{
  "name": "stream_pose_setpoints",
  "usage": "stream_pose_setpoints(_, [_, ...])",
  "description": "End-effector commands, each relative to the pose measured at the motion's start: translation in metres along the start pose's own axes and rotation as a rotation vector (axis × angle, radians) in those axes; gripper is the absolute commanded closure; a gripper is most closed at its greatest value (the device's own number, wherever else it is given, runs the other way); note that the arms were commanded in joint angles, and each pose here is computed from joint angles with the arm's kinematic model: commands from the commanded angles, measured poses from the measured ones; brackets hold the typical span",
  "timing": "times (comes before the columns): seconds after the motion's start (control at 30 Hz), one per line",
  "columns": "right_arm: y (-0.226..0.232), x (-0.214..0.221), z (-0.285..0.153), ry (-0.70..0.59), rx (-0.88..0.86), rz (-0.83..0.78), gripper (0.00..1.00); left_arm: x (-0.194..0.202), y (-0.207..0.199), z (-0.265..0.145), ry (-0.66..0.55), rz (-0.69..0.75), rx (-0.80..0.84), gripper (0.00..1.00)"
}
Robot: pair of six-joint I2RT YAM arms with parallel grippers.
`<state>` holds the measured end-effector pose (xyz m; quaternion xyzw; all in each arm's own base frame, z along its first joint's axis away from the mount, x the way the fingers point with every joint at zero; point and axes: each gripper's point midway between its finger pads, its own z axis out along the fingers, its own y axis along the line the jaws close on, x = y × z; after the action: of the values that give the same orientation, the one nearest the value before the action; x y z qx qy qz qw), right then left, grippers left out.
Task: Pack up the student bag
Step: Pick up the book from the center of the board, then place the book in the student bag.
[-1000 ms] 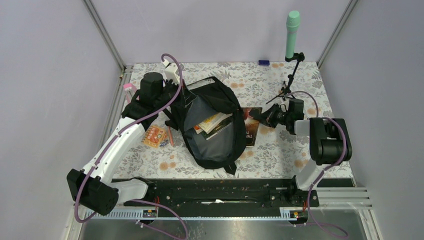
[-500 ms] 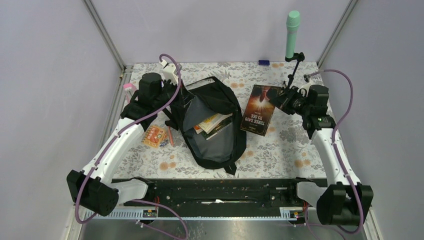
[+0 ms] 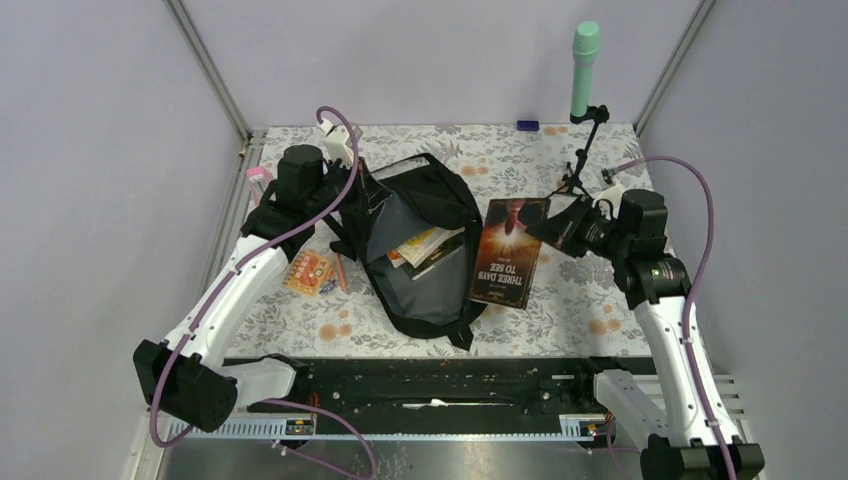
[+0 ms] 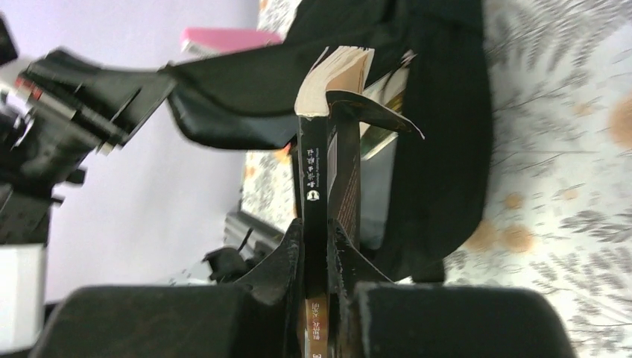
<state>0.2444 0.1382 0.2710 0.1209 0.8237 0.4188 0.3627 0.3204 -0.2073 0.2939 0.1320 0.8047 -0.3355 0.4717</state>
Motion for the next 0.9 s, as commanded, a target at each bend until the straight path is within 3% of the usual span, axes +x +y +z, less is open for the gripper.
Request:
stream_pose_setpoints(0.0, [0.046,0.025,-0.007,0.088,-0.162,0.062,1.00,-0.058,-0.026,-0.009,-0.164,0.016,0.076,1.00])
stream_pose_setpoints(0.27, [0.095,0.080,0.022,0.245,-0.306,0.056,1.00,-0.076,-0.042,-0.012,-0.201,-0.019,0.136,1.00])
stream_pose_setpoints(0.4, [0.118,0.090,0.049,0.224,-0.403,0.101,1.00,-0.078,-0.046,-0.010,-0.195,-0.037,0.155,1.00])
stream_pose_setpoints(0.63, [0.129,0.085,0.090,0.171,-0.420,0.149,1.00,-0.078,-0.060,-0.021,-0.213,0.022,0.221,1.00])
stream_pose_setpoints(0.87, [0.097,0.084,0.125,0.068,-0.327,0.299,1.00,-0.072,-0.062,-0.030,-0.229,0.065,0.230,1.00])
